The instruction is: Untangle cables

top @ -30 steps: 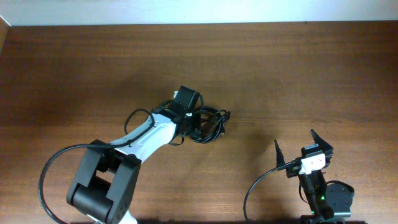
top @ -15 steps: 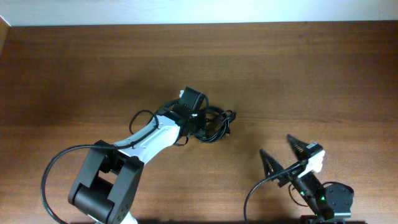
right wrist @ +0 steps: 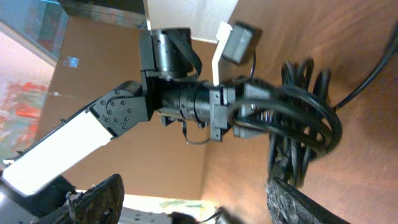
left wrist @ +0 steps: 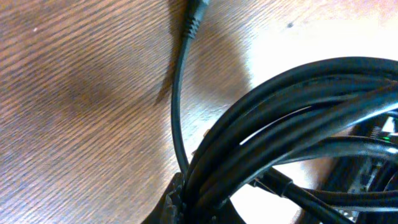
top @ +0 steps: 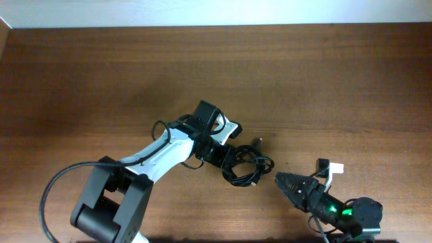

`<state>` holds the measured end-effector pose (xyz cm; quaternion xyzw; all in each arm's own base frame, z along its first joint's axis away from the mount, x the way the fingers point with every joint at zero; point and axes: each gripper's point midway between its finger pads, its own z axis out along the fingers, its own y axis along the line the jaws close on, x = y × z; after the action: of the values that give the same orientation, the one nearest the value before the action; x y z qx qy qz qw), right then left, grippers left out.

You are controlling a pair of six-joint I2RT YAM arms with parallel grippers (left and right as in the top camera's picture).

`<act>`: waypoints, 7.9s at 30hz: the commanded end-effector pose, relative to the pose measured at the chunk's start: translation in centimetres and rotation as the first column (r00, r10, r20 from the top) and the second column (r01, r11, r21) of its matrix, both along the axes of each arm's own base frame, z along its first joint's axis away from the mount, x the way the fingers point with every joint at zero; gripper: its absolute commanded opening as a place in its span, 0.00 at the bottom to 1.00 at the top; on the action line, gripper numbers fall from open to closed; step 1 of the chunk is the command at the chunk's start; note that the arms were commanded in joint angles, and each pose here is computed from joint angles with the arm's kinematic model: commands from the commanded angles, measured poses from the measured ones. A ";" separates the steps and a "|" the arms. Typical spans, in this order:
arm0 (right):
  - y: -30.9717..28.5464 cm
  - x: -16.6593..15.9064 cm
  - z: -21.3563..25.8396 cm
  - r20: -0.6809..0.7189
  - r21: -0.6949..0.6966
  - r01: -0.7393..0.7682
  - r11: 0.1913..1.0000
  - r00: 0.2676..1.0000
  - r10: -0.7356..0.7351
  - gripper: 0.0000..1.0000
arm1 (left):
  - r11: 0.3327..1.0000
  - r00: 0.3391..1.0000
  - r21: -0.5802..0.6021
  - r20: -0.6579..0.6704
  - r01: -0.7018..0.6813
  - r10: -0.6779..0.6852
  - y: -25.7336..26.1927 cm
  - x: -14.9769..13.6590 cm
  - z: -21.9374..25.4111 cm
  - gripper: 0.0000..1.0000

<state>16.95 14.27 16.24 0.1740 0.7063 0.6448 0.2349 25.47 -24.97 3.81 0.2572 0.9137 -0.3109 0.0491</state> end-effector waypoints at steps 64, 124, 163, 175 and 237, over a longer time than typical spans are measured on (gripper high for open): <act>5.4 -5.4 -9.2 -0.238 -0.233 -0.440 0.867 0.891 0.388 0.05 | 0.880 0.909 -0.243 -0.024 -0.408 0.415 6.5 -0.1 15.8 0.00; 5.9 -1.5 -7.5 -0.303 -0.260 -0.363 0.895 0.911 0.281 0.04 | 0.836 0.852 -0.376 0.183 -0.400 0.491 6.4 2.5 20.6 0.00; 7.1 8.8 0.9 -0.242 0.094 0.000 0.996 0.970 0.023 0.45 | 0.872 0.881 -0.407 0.469 0.271 -0.054 -1.1 -6.0 22.5 0.00; 7.9 7.4 1.0 -0.323 0.155 -0.072 0.985 0.939 0.119 0.04 | 0.864 0.896 -0.440 0.444 0.247 -0.031 -1.7 -6.0 23.2 0.00; -5.0 -2.2 -20.0 -0.492 -0.785 -0.299 0.543 0.833 -0.253 0.75 | 0.416 0.536 0.552 0.066 -0.722 0.842 13.2 0.6 -3.9 0.69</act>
<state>17.51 14.09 0.81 0.1791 0.9406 0.2782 0.0758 26.85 -12.11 2.27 -0.2297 0.9712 -0.0388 0.0493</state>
